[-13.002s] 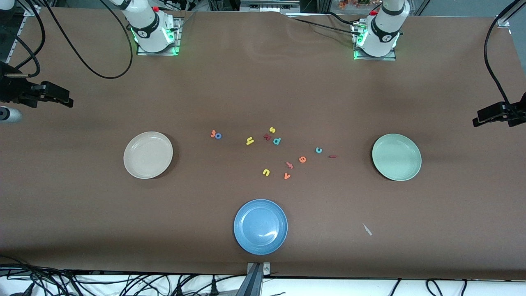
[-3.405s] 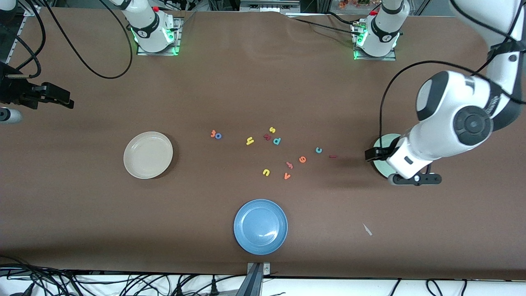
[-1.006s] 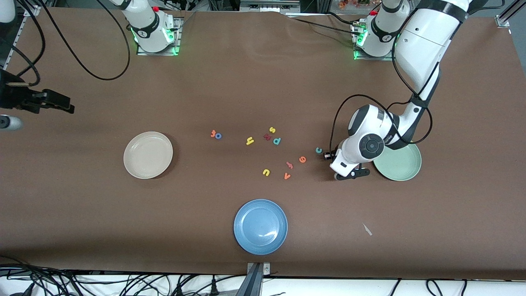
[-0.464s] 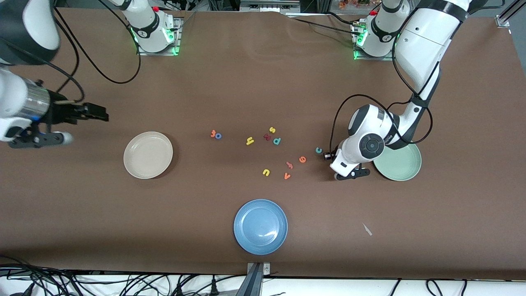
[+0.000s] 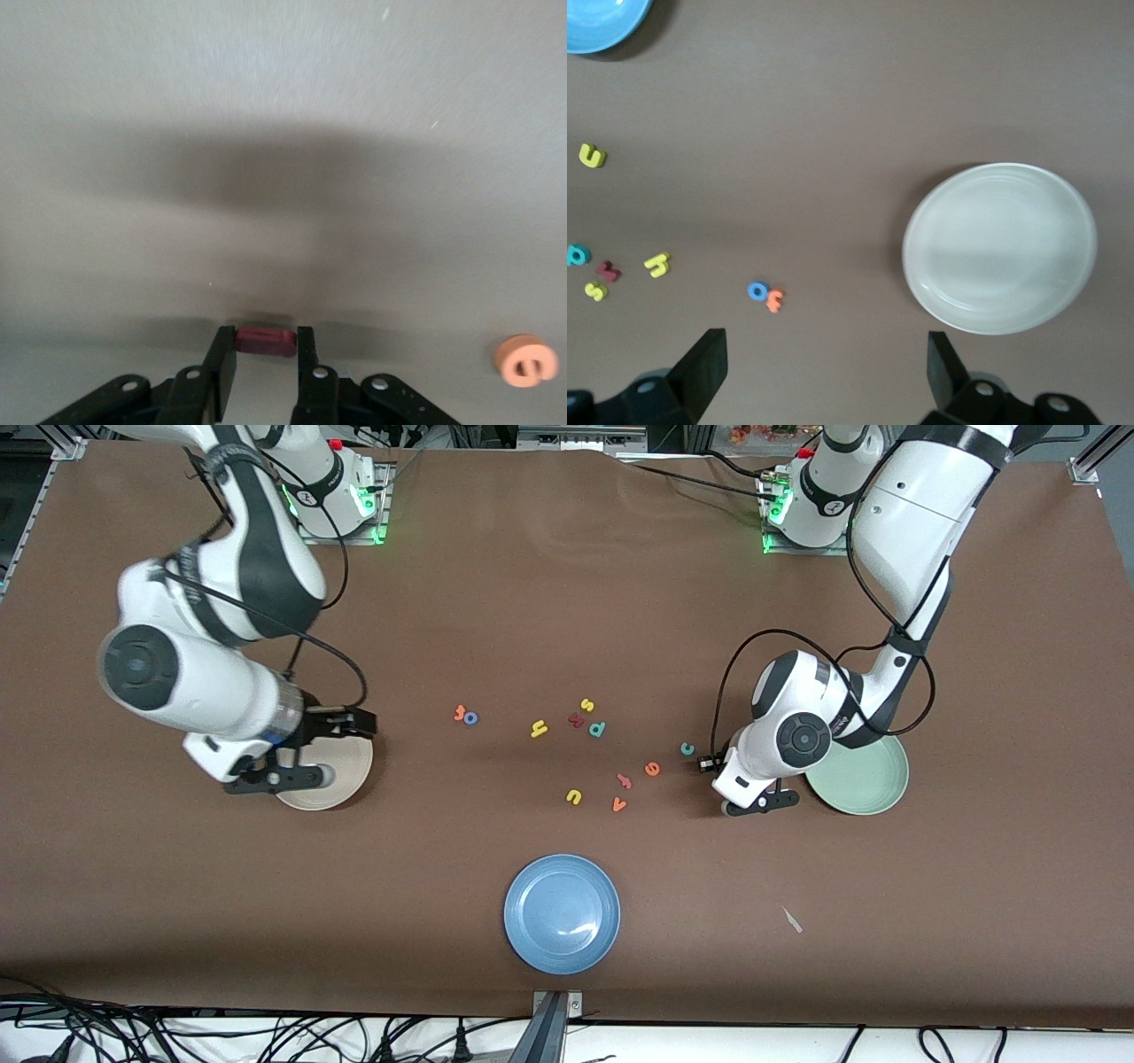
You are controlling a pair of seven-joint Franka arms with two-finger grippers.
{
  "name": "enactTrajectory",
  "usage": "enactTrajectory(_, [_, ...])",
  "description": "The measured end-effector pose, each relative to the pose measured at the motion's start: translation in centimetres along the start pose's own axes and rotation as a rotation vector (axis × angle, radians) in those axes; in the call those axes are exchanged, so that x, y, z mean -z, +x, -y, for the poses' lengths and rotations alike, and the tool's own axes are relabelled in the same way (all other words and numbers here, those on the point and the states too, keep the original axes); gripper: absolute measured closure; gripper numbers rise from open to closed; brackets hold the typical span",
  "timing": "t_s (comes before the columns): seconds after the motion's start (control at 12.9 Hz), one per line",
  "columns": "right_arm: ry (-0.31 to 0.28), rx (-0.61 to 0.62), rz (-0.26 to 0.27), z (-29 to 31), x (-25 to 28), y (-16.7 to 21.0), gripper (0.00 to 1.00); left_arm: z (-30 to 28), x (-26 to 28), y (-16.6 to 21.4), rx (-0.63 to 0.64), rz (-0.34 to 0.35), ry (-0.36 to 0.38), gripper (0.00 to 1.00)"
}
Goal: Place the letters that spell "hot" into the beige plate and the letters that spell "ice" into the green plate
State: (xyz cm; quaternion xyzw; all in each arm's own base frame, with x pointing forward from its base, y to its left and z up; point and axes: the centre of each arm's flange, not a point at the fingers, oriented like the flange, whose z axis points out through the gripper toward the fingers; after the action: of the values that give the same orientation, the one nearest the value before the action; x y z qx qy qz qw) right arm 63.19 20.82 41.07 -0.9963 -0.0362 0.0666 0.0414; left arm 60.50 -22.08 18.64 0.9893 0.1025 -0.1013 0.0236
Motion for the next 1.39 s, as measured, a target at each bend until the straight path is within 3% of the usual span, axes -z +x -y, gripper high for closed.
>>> enactTrajectory(0.31, [0.021,-0.006,-0.021,3.6,-7.4,-1.6,0.00,2.5,7.6,0.9,-0.041,0.023,0.035,0.70])
enactTrajectory(0.54, [-0.020,-0.026,-0.058,6.2,-12.8,-4.5,0.00,9.2,10.3,2.4,-0.106,0.083,0.048,0.70])
enactTrajectory(0.7, [-0.032,-0.018,-0.079,6.3,-15.3,-6.6,0.00,14.1,10.2,3.8,-0.137,0.106,0.041,0.70])
enactTrajectory(1.01, [-0.116,0.066,-0.077,5.2,-18.1,-10.4,0.00,21.2,5.8,5.9,-0.166,0.140,0.128,0.70])
enactTrajectory(1.16, [-0.136,0.087,-0.085,5.3,-19.4,-11.8,0.00,22.5,3.5,6.4,-0.173,0.165,0.120,0.67])
enactTrajectory(1.39, [-0.121,0.058,-0.110,5.6,-20.8,-13.0,0.00,21.9,3.4,6.4,-0.185,0.161,0.115,0.35])
